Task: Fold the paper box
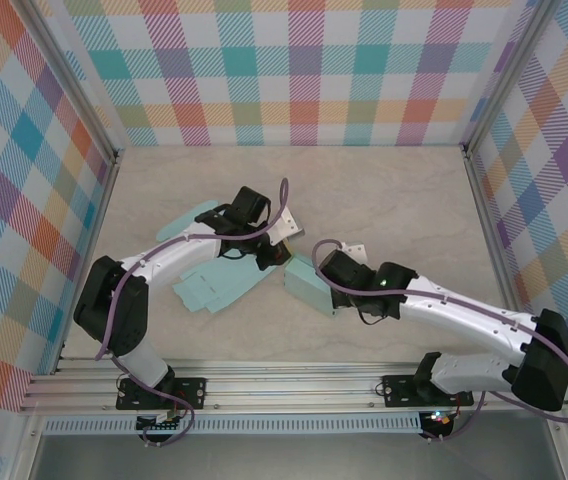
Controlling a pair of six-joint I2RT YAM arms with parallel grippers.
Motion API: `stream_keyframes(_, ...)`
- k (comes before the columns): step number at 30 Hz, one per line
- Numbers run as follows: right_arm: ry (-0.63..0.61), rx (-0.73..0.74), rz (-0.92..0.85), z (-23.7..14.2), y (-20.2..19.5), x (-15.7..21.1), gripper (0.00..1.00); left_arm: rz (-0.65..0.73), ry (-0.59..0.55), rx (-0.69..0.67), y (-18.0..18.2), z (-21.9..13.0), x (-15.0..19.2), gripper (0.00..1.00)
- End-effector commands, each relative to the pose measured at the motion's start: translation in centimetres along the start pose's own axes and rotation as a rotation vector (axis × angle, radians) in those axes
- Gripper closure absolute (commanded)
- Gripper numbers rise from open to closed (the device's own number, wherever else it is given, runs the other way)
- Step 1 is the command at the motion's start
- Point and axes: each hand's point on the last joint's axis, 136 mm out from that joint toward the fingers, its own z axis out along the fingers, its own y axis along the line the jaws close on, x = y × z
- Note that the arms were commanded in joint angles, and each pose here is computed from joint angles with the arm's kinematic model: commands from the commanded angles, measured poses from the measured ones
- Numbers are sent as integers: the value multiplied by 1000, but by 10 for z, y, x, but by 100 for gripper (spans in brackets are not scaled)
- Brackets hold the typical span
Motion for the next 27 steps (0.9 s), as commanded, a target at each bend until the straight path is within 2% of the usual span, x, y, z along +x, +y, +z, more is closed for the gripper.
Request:
stream_keyframes(1,-89,52,-22,-9,-6,-31,100,-145,-29,-36,6,1,-13,100)
stream_keyframes(4,-107,66,-26,-6,-8,-46,100,-244,-53,-82,11,1,-19,100)
stream_keyframes(8,-130,72,-14,2,-8,-62,100,-329,-26,-152,18,5,-17,100)
stream_keyframes(14,-167,64,41,10,-8,-77,100,-439,-49,-172,16,6,-28,100)
stream_keyframes(27,-241,-17,183,15,-7,-93,99,-517,-43,-188,1,12,-37,100)
